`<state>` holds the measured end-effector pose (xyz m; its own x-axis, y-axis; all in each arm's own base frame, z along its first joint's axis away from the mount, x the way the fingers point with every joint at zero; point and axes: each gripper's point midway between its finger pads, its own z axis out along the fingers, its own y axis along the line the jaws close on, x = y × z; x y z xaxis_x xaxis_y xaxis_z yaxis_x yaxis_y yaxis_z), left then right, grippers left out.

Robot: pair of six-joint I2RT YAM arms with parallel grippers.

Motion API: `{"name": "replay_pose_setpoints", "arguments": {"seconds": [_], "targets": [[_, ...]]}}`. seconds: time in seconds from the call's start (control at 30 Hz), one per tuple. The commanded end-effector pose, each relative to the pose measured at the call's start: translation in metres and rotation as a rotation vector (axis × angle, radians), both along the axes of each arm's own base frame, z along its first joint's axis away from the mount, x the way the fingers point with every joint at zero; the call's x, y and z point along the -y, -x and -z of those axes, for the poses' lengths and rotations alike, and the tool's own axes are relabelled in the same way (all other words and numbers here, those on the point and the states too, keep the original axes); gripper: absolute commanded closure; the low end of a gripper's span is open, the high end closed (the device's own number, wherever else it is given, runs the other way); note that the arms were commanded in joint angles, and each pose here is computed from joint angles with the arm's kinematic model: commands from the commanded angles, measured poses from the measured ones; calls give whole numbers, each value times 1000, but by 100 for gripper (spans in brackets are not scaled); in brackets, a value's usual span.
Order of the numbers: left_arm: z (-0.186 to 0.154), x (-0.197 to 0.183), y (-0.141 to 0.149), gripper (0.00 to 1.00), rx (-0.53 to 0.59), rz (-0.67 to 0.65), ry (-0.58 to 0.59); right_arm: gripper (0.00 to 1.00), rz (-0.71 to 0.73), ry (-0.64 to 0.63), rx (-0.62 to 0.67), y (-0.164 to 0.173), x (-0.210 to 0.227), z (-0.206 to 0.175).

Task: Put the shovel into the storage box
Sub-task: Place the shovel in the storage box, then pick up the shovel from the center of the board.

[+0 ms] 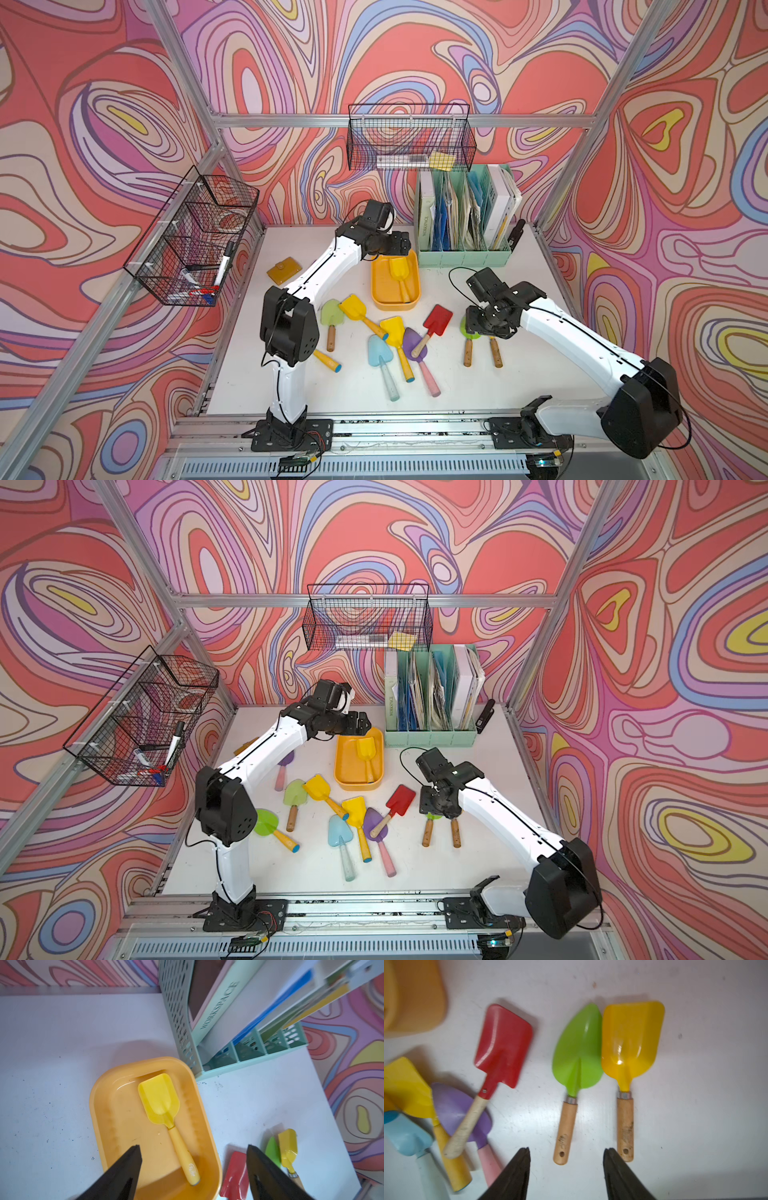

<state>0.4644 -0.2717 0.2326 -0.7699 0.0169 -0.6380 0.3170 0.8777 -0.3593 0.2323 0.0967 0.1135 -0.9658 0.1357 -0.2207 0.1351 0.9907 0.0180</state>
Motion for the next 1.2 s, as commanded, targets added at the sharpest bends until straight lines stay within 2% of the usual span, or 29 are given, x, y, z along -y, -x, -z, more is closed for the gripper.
{"name": "replay_pose_setpoints", "arguments": {"seconds": [0.0,0.23,0.4,0.77,0.9,1.03,1.17], "targets": [[-19,7,20,12,29,43,61,39,129,104,-35,21,36,8],[-46,22,61,10,41,127,150,38,247,164,-66,30,57,22],[-45,31,82,10,13,164,164,38,302,150,-102,37,57,43],[-25,36,93,10,-25,177,174,38,331,127,-108,36,56,79],[-20,37,93,9,-34,171,181,48,329,124,-109,34,58,86],[-19,39,93,9,-38,168,187,50,329,88,-103,30,56,89],[-18,40,93,9,-42,164,185,57,320,51,-118,30,49,96]]}}
